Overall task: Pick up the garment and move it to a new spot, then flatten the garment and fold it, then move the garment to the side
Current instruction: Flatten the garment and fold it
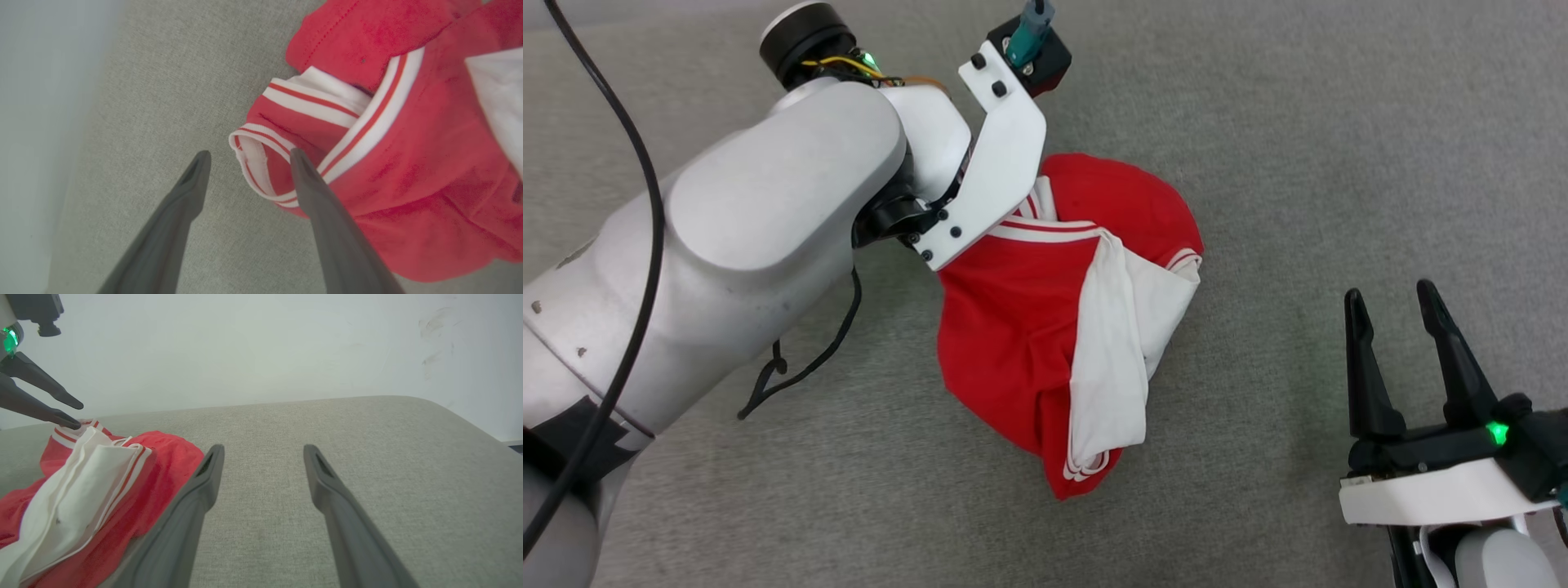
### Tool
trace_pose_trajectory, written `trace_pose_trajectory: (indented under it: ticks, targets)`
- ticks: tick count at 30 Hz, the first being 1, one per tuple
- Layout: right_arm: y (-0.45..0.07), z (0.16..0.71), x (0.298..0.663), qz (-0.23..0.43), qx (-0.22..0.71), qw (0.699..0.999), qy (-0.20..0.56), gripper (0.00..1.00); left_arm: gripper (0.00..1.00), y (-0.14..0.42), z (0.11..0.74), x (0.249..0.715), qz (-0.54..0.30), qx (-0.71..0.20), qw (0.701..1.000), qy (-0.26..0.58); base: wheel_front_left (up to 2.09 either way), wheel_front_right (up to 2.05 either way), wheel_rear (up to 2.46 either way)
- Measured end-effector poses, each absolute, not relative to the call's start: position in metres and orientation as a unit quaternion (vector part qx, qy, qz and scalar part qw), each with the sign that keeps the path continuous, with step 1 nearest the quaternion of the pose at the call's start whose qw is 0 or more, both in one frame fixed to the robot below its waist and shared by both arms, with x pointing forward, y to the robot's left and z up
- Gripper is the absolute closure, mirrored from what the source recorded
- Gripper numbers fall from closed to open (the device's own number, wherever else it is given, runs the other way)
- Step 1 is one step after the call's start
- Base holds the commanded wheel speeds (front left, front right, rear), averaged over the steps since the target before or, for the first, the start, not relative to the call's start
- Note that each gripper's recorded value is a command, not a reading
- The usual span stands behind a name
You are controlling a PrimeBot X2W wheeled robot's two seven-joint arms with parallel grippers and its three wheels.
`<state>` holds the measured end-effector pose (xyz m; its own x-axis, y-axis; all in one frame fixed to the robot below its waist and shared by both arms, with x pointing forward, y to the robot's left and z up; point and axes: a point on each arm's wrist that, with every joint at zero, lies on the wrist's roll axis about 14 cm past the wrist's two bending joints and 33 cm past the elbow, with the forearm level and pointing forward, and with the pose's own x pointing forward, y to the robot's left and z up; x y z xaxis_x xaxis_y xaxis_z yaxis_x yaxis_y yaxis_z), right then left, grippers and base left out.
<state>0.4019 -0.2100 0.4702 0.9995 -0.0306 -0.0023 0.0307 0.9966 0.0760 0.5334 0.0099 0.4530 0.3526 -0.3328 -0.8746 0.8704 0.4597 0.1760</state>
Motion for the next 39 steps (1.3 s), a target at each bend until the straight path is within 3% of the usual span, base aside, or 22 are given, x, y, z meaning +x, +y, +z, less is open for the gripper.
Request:
trace_pose_trajectory:
  ticks: [7, 11, 12, 13, 14, 18, 25, 30, 33, 39]
  targets:
    - [-0.221, 0.455, 0.409, -0.032, 0.036, 0.999, 0.020, 0.00, 0.00, 0.020, 0.387, 0.516, -0.410, 0.361, 0.685, 0.482, 0.00, 0.00, 0.00]
    - [-0.225, 0.450, 0.409, -0.037, 0.035, 0.998, 0.027, 0.00, 0.00, 0.020, 0.379, 0.512, -0.420, 0.365, 0.675, 0.485, 0.00, 0.00, 0.00]
    - [-0.225, 0.449, 0.409, -0.038, 0.035, 0.998, 0.027, 0.00, 0.20, 0.020, 0.380, 0.511, -0.422, 0.364, 0.676, 0.483, 0.00, 0.00, 0.00]
    - [-0.224, 0.449, 0.410, -0.036, 0.035, 0.998, 0.027, 0.00, 0.89, 0.020, 0.381, 0.510, -0.423, 0.365, 0.676, 0.480, 0.00, 0.00, 0.00]
    - [-0.223, 0.450, 0.410, -0.034, 0.035, 0.998, 0.026, 0.00, 1.00, 0.020, 0.382, 0.507, -0.425, 0.365, 0.677, 0.477, 0.00, 0.00, 0.00]
    - [-0.218, 0.455, 0.412, -0.026, 0.032, 0.999, 0.018, 0.00, 1.00, 0.017, 0.394, 0.503, -0.437, 0.348, 0.697, 0.450, 0.00, 0.00, 0.00]
    - [-0.205, 0.470, 0.402, -0.007, 0.034, 0.999, 0.001, 0.00, 1.00, 0.020, 0.459, 0.516, -0.432, 0.287, 0.785, 0.341, 0.00, 0.00, 0.00]
    - [-0.190, 0.483, 0.395, 0.016, 0.038, 0.999, -0.016, 0.00, 1.00, 0.071, 0.479, 0.508, -0.382, 0.243, 0.834, 0.316, 0.00, 0.00, 0.00]
    - [-0.182, 0.489, 0.391, 0.027, 0.039, 0.999, -0.023, 0.00, 1.00, 0.104, 0.475, 0.488, -0.344, 0.210, 0.857, 0.320, 0.00, 0.00, 0.00]
    - [-0.166, 0.498, 0.386, 0.052, 0.043, 0.997, -0.034, 0.00, 1.00, 0.156, 0.433, 0.415, -0.282, 0.140, 0.867, 0.385, 0.00, 0.00, 0.00]
